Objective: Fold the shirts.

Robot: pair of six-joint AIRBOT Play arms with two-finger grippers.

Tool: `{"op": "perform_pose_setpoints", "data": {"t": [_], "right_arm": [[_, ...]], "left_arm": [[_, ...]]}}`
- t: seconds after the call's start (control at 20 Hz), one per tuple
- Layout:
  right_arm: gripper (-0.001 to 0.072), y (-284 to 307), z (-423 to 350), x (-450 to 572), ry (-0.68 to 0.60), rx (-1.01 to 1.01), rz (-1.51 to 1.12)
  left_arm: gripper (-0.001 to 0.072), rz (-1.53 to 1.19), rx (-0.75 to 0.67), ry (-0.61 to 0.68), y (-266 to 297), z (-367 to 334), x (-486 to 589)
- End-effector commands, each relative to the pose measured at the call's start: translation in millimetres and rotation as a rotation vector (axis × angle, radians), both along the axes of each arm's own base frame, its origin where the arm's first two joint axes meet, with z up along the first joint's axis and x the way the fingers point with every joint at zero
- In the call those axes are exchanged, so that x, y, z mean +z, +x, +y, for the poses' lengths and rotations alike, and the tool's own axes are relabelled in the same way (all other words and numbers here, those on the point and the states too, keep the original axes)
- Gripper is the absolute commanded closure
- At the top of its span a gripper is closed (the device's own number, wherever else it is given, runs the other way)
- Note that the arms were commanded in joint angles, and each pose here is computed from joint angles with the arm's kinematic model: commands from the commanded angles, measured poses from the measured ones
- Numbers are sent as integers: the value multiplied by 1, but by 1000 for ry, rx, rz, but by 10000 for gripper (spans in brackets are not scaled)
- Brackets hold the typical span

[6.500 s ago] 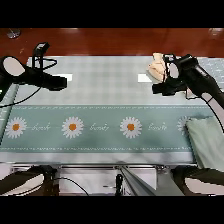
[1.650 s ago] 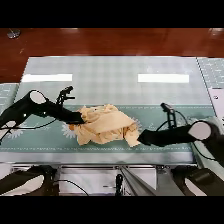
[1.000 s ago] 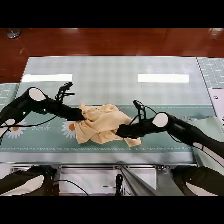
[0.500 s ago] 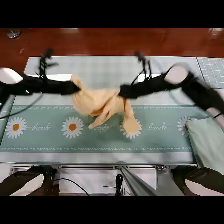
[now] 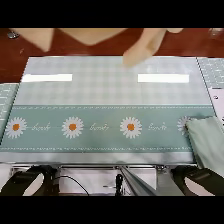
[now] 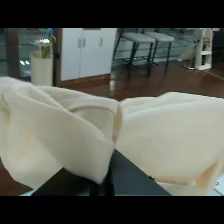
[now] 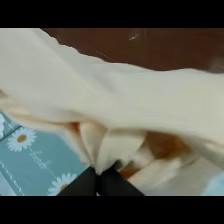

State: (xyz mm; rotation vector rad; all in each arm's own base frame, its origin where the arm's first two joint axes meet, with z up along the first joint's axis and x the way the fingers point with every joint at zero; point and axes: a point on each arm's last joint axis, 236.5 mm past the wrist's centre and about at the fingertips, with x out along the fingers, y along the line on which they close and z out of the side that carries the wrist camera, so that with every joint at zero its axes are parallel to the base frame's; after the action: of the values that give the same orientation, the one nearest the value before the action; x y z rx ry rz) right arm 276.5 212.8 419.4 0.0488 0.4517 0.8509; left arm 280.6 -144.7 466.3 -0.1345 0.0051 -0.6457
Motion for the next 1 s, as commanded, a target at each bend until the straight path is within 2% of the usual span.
{"op": "perform_pose_setpoints", "data": {"t": [0.0, 0.2, 0.35, 0.5, 0.6, 0.7, 0.8, 0.95], "right_arm": [[692, -58, -33, -17, -127, -28, 11], [692, -77, -43, -67, -162, -45, 151], [692, -68, -44, -132, -227, -50, 324], [693, -25, -62, -214, -302, -181, 432], [694, 4, -80, -269, -354, -296, 505], [694, 36, -84, -307, -338, -356, 576], [693, 73, -80, -331, -267, -395, 625], [692, 122, -71, -356, -142, -419, 706]], "left_arm": [[679, 39, 131, 98, -56, 28, -6], [679, 395, 107, 197, -75, 31, -107], [679, 728, 39, 200, -75, 22, -208], [679, 958, 3, 163, -69, 14, -301], [679, 1032, 24, 73, -54, 8, -355], [679, 1049, 52, -2, -37, 4, -394], [679, 1051, 92, -40, -18, 1, -428], [678, 1069, 140, -37, 12, -8, -463]]}}
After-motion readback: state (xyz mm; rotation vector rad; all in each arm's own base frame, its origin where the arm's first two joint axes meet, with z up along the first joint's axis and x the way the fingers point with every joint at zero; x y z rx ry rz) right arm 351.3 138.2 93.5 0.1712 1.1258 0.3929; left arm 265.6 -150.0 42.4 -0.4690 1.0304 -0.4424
